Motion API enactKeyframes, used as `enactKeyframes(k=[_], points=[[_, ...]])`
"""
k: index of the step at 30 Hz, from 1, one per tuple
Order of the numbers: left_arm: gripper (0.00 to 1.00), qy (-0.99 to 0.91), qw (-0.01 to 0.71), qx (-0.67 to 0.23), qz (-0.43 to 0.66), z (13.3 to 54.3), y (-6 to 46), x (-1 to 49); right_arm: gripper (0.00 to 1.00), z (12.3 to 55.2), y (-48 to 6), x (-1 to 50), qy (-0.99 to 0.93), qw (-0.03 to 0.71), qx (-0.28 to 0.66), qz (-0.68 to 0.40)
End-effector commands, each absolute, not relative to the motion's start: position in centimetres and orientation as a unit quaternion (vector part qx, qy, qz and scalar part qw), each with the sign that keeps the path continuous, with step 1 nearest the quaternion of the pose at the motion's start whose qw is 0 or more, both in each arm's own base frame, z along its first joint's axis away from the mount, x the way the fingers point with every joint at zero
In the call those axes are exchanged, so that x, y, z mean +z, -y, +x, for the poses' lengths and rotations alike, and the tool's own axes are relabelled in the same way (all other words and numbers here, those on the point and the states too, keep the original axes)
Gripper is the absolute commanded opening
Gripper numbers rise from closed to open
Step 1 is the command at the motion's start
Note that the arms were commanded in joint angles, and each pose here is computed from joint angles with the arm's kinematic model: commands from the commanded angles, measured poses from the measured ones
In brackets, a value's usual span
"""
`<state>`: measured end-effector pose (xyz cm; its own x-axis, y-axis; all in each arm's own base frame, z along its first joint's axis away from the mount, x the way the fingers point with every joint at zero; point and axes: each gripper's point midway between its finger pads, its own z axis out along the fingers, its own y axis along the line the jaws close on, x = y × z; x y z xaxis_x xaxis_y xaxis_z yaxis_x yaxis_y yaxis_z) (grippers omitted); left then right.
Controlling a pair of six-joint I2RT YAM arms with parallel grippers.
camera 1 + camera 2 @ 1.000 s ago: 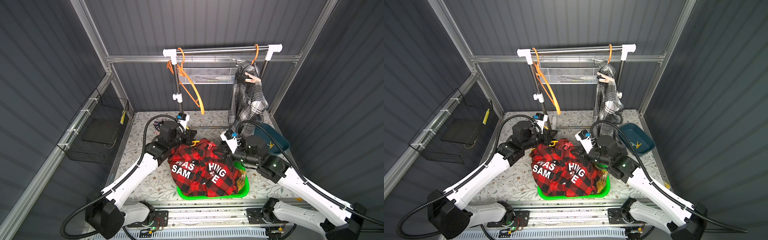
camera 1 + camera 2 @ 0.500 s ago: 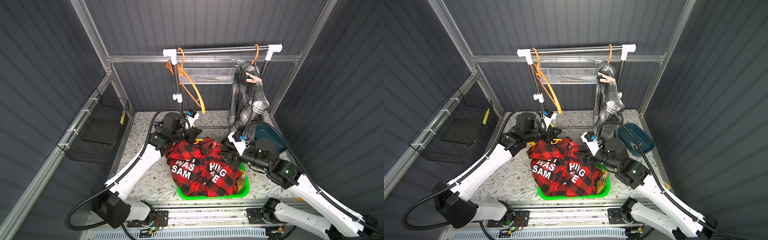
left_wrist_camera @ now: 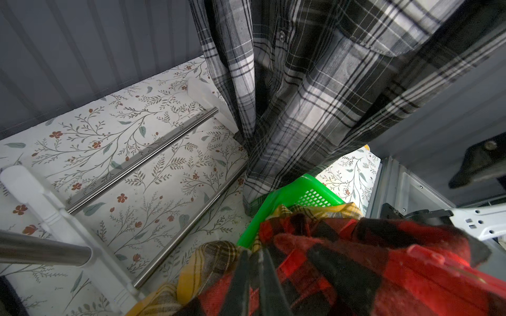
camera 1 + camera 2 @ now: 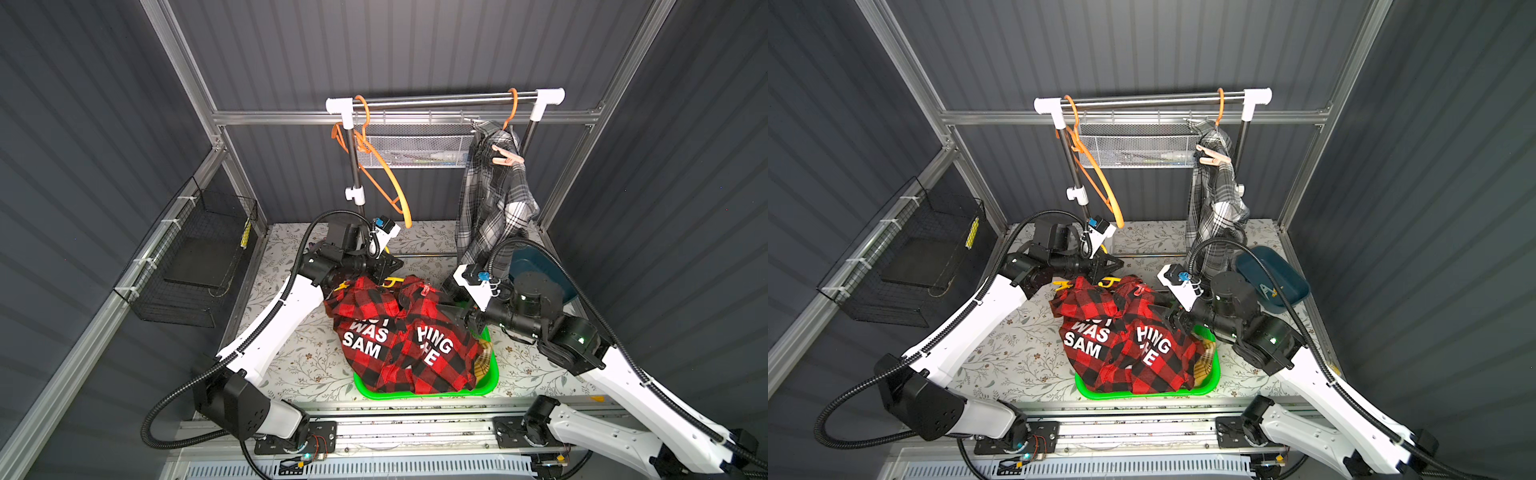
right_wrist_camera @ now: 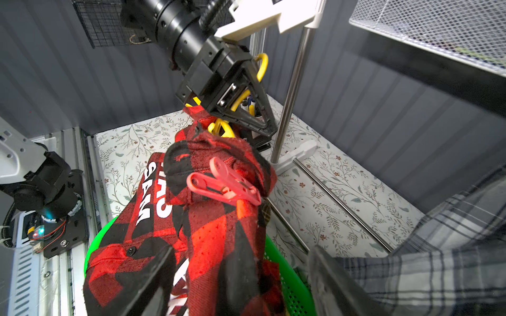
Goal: Remove the clothespins securing long-sleeve shirts to the hanger
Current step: Remove the clamp from the hanger.
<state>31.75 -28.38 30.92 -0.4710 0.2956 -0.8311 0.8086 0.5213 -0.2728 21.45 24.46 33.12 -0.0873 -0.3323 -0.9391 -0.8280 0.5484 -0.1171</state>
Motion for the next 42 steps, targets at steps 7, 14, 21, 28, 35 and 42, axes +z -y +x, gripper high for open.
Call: enactKeyframes(k=[7, 14, 21, 28, 35, 42], points=[[0.00, -0.781, 0.360, -0.355, 0.366, 31.6, 28.8, 31.2, 0.78, 22.7, -26.0, 35.0, -0.676, 0.554, 0.221, -0.433], [0.00, -0.783, 0.352, -0.358, 0.367, 31.7, 28.9, 30.8, 0.77, 23.3, -27.2, 35.3, -0.667, 0.552, 0.221, -0.449], [0.00, -0.784, 0.349, -0.359, 0.367, 31.7, 29.0, 30.6, 0.75, 23.6, -28.0, 35.1, -0.665, 0.546, 0.226, -0.457], [0.00, -0.784, 0.349, -0.361, 0.365, 31.8, 28.9, 30.7, 0.68, 24.0, -28.6, 35.2, -0.662, 0.545, 0.227, -0.462], [0.00, -0.785, 0.349, -0.361, 0.363, 31.9, 28.7, 30.6, 0.51, 24.3, -29.3, 34.2, -0.669, 0.530, 0.225, -0.470], [0.00, -0.784, 0.352, -0.363, 0.360, 32.1, 28.5, 30.8, 0.32, 24.2, -29.3, 34.0, -0.673, 0.525, 0.224, -0.471]])
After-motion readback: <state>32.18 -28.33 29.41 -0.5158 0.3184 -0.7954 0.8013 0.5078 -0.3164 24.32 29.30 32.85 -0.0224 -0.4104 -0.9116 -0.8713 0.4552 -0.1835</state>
